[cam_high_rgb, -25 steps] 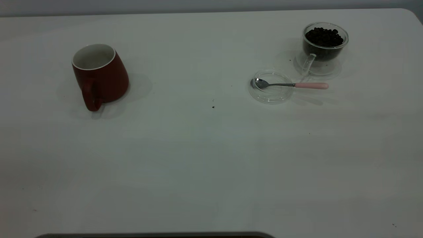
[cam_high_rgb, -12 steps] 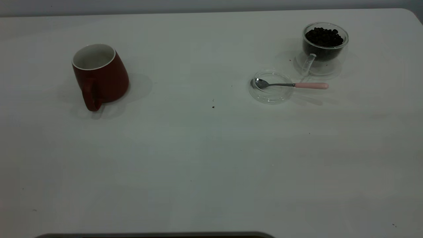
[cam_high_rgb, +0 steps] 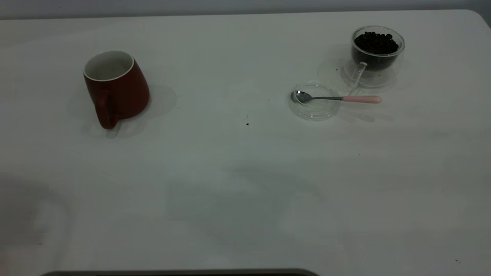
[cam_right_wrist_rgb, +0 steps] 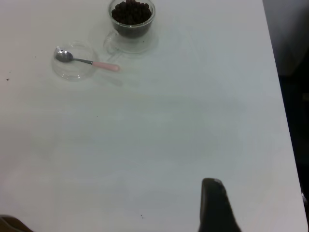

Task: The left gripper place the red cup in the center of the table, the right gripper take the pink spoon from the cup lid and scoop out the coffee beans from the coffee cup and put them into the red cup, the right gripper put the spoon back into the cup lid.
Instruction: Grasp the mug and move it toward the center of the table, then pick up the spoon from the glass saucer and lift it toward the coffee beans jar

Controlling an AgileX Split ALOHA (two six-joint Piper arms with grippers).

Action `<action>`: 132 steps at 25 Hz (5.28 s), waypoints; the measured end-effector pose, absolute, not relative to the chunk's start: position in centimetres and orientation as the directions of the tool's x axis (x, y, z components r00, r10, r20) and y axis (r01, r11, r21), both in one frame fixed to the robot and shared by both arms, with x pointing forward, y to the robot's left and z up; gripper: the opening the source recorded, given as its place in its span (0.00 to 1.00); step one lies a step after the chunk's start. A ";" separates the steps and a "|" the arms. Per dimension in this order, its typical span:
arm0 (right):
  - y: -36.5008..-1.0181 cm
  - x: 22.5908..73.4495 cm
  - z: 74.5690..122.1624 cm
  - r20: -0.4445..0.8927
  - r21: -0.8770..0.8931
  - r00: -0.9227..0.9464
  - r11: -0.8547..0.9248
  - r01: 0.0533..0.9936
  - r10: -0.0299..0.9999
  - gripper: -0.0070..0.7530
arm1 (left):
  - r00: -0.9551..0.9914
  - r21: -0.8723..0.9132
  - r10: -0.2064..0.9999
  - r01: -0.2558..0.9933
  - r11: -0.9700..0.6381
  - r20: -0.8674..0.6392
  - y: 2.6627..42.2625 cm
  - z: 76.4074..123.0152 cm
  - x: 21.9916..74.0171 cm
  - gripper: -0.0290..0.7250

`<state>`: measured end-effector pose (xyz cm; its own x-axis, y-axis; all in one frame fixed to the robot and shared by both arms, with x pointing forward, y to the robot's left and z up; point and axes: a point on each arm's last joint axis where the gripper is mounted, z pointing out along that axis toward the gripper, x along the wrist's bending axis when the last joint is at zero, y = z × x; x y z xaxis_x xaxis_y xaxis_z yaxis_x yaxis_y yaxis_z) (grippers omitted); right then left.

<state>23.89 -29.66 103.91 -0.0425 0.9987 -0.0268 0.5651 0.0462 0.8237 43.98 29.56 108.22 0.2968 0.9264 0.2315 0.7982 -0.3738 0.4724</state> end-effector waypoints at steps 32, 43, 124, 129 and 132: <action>-29.7 23.9 103.9 -0.027 0.824 -0.042 0.046 0.565 0.999 0.65 | 0.938 0.038 0.176 0.173 -0.984 0.299 27.8 83.5 62.9 0.79; -29.7 23.9 103.9 -0.027 0.824 -0.042 0.046 0.565 0.999 0.65 | 0.913 0.077 0.111 0.088 -0.993 0.393 24.9 81.2 63.7 0.79; -29.7 23.9 103.9 -0.027 0.824 -0.043 0.046 0.565 0.999 0.65 | 0.185 0.616 0.983 0.774 -0.145 0.000 29.1 109.8 27.9 0.79; -29.7 23.9 103.9 -0.027 0.824 -0.043 0.046 0.565 0.999 0.65 | 0.123 0.638 0.992 0.766 -0.077 -0.028 29.3 107.7 26.0 0.79; -29.7 23.9 103.9 -0.027 0.824 -0.043 0.046 0.565 0.999 0.65 | 0.107 0.651 0.994 0.755 -0.078 -0.006 29.5 106.6 25.3 0.79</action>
<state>23.89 -29.66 103.91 -0.0426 0.9987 -0.0270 0.5651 0.0463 0.8237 25.28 29.50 106.61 0.1075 0.9942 -0.0060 0.7547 -0.0776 0.6515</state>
